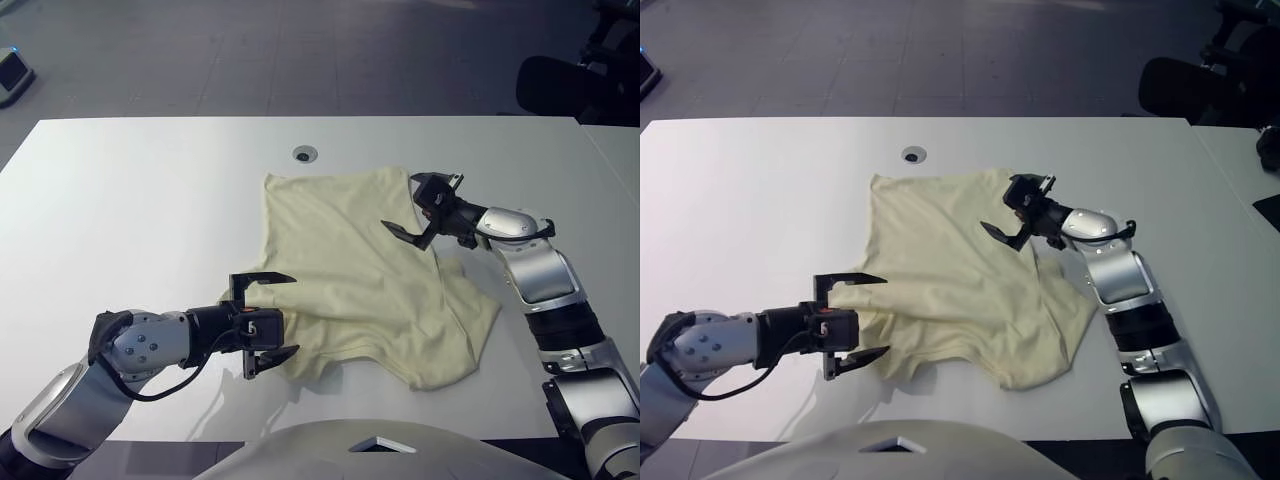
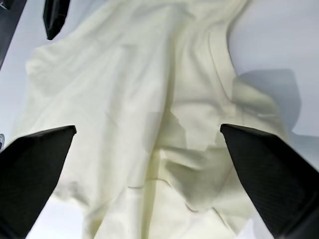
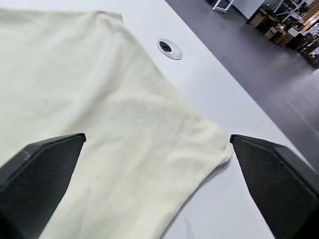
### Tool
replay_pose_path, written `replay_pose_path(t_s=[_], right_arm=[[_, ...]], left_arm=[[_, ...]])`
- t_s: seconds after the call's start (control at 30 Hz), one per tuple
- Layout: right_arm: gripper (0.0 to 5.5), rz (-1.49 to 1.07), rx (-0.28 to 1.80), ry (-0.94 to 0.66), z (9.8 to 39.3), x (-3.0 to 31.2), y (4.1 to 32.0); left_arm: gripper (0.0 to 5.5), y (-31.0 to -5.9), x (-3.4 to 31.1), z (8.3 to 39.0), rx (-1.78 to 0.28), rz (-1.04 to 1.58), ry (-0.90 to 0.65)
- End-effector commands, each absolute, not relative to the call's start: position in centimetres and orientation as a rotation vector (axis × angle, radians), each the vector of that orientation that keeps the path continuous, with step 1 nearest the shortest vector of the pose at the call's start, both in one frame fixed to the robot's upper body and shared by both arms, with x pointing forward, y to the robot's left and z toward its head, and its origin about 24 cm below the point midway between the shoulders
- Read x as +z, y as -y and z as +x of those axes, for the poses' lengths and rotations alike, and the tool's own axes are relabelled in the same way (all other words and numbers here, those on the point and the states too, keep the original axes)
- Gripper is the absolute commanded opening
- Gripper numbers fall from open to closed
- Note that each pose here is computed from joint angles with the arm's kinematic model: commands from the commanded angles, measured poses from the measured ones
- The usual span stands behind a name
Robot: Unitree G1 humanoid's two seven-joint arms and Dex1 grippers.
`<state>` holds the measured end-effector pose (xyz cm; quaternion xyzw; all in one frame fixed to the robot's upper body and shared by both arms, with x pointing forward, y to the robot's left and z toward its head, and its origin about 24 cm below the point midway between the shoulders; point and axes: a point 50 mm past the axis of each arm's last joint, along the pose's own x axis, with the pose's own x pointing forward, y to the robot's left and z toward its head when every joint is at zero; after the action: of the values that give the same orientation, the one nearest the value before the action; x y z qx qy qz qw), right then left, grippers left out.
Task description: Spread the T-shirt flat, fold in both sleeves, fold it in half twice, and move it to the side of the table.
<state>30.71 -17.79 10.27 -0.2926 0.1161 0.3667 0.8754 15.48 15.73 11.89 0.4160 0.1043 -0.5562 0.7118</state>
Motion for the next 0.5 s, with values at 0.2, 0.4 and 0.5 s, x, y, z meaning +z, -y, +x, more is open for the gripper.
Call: replay_pose_path(t_s=[0.2, 0.4, 0.5], right_arm=[[5.4, -0.656, 0.785, -0.308, 31.4, 7.1, 18.4], [5.4, -0.657, 0.749, -0.323, 31.7, 6.2, 19.0], [5.4, -0.657, 0.743, -0.336, 31.8, 5.7, 19.1]], left_arm=[[5.38, -16.7, 10.1, 15.1, -1.307, 1.058, -0.311], [5.38, -17.1, 9.3, 14.7, -1.338, 1.137, -0.329], [5.38, -17.4, 9.1, 14.6, -1.346, 1.169, -0.343]])
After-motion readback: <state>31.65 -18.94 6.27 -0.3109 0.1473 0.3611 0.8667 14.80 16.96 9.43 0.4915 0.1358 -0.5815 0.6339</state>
